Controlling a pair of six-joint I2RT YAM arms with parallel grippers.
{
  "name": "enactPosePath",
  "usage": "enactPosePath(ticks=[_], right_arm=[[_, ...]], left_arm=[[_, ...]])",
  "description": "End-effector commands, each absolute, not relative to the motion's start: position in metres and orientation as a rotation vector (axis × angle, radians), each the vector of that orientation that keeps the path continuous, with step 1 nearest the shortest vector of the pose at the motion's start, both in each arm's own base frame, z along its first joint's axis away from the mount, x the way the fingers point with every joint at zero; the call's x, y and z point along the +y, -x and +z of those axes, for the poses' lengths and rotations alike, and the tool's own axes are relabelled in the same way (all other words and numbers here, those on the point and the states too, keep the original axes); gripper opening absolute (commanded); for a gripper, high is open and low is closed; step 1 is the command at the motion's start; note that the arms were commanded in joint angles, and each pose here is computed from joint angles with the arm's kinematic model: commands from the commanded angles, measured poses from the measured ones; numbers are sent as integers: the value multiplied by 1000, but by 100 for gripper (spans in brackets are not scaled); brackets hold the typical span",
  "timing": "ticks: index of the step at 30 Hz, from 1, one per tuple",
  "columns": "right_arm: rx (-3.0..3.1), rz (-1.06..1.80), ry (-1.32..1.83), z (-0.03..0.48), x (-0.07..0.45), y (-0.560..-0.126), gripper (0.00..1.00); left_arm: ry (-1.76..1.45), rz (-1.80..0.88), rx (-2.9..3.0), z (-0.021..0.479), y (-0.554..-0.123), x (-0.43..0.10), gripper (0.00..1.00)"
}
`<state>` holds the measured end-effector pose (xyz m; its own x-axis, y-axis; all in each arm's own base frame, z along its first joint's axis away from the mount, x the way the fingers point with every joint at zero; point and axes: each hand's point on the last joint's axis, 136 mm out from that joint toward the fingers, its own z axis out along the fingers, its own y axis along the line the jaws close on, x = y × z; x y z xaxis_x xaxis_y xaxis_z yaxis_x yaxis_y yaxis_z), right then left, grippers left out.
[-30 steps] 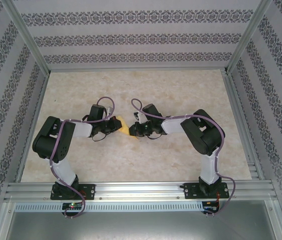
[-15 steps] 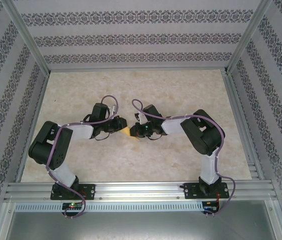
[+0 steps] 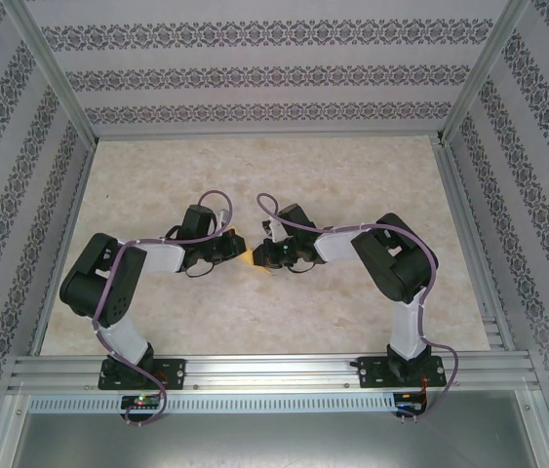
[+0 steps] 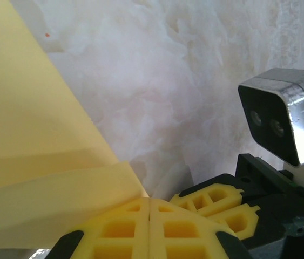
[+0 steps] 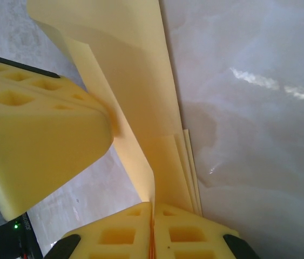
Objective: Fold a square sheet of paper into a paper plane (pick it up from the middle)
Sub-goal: Fold the wing for the fifth time at the center of the table.
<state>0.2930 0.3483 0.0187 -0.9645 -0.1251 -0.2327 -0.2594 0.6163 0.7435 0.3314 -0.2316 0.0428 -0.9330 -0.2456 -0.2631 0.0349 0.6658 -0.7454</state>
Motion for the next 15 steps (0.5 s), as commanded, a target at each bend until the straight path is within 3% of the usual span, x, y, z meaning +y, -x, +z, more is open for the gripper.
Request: enactPosePath(ticks=[1, 7, 15], right_arm=[[2732, 1246, 269, 3, 340, -293, 10], [2717, 1270, 278, 11, 343, -293, 10], [2685, 1302, 279, 31, 343, -296, 17]], left_arm=[[187, -1111, 2593, 27, -325, -231, 4], [211, -1087, 2619, 19, -326, -229, 3], [202, -1073, 2634, 13, -327, -229, 2]])
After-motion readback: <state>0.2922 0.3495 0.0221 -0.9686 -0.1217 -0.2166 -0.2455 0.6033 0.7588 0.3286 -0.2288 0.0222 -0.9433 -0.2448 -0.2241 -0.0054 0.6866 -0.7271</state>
